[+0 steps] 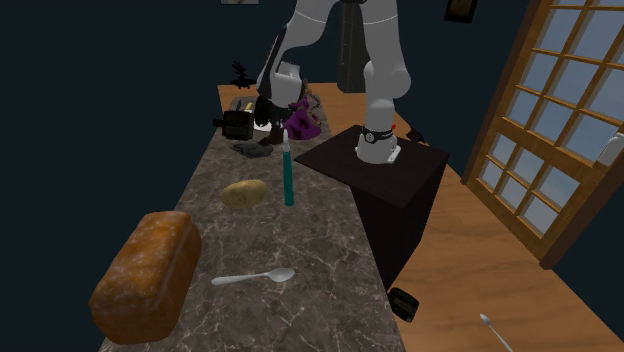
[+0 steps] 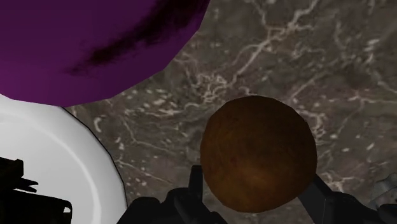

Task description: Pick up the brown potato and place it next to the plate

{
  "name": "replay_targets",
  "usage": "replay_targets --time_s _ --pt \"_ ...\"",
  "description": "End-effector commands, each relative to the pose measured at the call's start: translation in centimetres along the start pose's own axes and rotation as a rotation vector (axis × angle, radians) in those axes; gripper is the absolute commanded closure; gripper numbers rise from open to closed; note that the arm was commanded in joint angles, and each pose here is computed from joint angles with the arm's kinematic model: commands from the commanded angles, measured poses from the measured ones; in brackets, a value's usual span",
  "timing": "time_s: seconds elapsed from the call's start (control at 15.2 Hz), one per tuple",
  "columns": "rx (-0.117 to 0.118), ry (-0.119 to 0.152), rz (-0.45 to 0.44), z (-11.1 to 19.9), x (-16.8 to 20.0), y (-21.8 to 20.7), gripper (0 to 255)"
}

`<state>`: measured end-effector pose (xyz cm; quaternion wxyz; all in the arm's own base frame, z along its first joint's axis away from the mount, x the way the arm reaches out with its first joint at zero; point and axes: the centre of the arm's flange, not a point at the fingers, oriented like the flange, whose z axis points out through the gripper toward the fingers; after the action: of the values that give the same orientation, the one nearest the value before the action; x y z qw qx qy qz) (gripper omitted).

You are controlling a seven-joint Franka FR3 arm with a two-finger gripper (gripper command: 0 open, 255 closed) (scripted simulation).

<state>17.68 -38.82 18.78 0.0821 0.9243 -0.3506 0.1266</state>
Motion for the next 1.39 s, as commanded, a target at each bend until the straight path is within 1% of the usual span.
replay_targets --time_s 0.0,0.2,0.26,0.59,0.86,1.32 --pt "0.002 -0.006 0.0 0.2 -0.2 -0.1 255" --pt "0.002 -0.006 0.0 0.2 -0.2 -0.1 255" --pt "0.002 -0.006 0.0 0.1 -0.2 -0.1 0" --pt "0.002 -0.006 0.0 0.2 -0.2 -0.1 0" --pt "0.002 -0.006 0.0 -4.8 -0.2 -0.1 0" --pt "0.002 -0.006 0.0 -4.8 -0.2 -0.1 0"
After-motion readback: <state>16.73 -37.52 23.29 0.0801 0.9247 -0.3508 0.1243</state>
